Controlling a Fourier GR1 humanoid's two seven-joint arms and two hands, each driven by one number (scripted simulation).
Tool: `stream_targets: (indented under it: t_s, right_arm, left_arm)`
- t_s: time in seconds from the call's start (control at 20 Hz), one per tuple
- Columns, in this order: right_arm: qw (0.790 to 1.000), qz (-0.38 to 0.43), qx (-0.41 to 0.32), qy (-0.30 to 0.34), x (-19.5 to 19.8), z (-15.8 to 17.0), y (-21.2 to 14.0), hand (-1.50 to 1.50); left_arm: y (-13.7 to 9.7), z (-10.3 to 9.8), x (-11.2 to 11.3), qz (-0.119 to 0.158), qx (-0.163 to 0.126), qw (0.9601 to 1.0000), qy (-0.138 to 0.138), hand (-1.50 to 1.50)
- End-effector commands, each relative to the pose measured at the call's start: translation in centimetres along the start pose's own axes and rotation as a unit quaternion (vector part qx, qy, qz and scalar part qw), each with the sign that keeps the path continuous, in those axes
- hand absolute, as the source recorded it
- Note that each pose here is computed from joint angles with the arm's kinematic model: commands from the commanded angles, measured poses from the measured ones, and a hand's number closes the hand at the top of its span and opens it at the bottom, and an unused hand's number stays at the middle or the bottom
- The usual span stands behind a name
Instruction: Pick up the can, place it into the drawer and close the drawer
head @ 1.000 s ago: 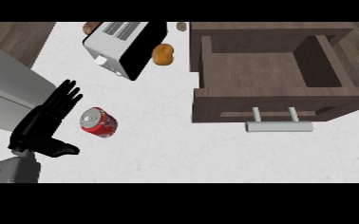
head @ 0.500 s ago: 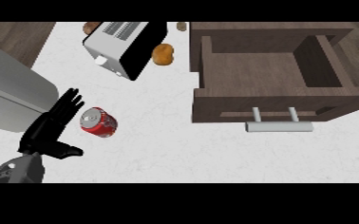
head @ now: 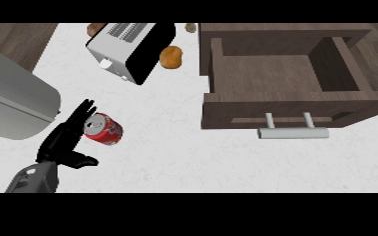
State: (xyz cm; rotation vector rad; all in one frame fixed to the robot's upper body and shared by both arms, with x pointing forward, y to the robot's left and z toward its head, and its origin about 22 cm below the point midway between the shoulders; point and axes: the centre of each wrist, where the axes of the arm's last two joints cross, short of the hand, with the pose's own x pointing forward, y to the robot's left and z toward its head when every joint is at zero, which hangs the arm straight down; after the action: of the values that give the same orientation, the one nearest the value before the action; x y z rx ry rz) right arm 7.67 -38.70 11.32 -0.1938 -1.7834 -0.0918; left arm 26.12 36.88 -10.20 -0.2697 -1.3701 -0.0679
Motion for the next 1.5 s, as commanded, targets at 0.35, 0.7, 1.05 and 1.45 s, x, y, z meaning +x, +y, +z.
stream_targets:
  t_s: [0.35, 0.7, 1.05, 1.45]
  right_arm:
    - [1.000, -0.005, 0.009, 0.001, 1.7, 1.4, 0.3, -1.50]
    - [1.000, -0.018, 0.008, 0.002, 0.7, 0.8, 1.6, -1.50]
    - [1.000, -0.010, -0.003, 0.014, -0.8, 1.8, 1.1, -1.50]
    - [1.000, -0.013, -0.018, 0.012, 0.7, 2.7, 0.5, -1.50]
  left_arm:
    - [-2.1, -3.0, -1.1, 0.044, -0.010, 0.9990, 0.006, -1.50]
    - [-3.1, -4.8, -0.5, 0.089, -0.046, 0.9949, 0.006, 1.50]
    - [-4.0, -4.9, -0.3, 0.102, -0.111, 0.9884, -0.017, 1.50]
    - [-8.3, -7.2, 0.4, 0.117, 0.025, 0.9895, -0.081, 1.50]
